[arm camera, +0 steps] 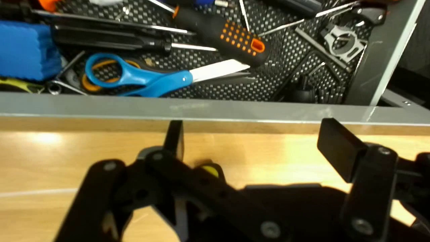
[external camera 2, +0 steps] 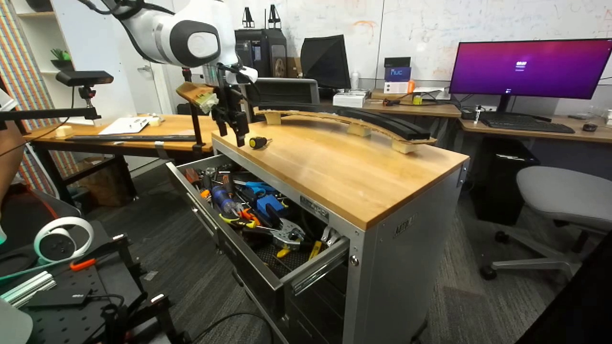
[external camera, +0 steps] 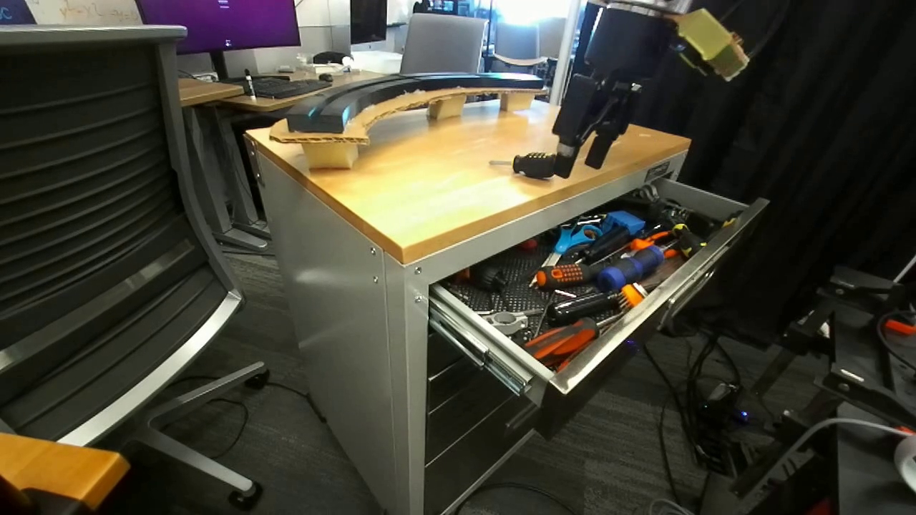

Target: Put the screwdriver in the drawer and close it

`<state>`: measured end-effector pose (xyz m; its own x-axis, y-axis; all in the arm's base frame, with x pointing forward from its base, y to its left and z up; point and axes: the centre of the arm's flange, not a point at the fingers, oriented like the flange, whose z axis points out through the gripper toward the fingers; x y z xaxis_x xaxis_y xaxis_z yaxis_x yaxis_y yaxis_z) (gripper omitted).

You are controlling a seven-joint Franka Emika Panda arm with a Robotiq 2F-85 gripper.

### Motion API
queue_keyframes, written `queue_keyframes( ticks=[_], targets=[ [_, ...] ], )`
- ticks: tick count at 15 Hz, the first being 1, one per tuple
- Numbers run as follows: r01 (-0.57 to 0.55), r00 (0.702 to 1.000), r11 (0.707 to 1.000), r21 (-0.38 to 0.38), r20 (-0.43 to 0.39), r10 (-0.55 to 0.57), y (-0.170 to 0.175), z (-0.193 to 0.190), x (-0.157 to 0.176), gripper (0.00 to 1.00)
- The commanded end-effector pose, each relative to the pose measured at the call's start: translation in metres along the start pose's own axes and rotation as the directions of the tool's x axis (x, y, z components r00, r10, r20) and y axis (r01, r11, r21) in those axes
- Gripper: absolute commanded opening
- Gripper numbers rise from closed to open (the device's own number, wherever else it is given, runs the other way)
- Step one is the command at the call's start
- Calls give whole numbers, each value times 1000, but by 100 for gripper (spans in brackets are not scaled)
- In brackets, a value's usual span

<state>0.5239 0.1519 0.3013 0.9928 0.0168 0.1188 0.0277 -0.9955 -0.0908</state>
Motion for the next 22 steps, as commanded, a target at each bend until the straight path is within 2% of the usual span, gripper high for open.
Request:
queue_keyframes(
  ticks=[1, 5, 6, 7, 9, 12, 15, 19, 22],
  targets=[
    [-6, 993, 995, -102, -122, -7, -13, 15, 47, 100],
    [-22, 980, 973, -230, -196, -24, -4, 25, 68, 100],
    [-31, 980, 969, -244, -199, -19, -1, 28, 72, 75],
    [-38, 983, 970, -239, -182, -6, 2, 30, 73, 73],
    [-34, 989, 975, -217, -147, 2, 3, 34, 71, 58],
    [3, 999, 995, -103, -42, -7, 2, 27, 62, 33],
    [116, 992, 993, -20, 47, -115, -1, 14, 35, 12],
    [256, 945, 967, 16, 208, -253, -12, 9, -1, 14],
    [377, 873, 926, 39, 320, -369, -22, 15, -25, 14]
  ],
)
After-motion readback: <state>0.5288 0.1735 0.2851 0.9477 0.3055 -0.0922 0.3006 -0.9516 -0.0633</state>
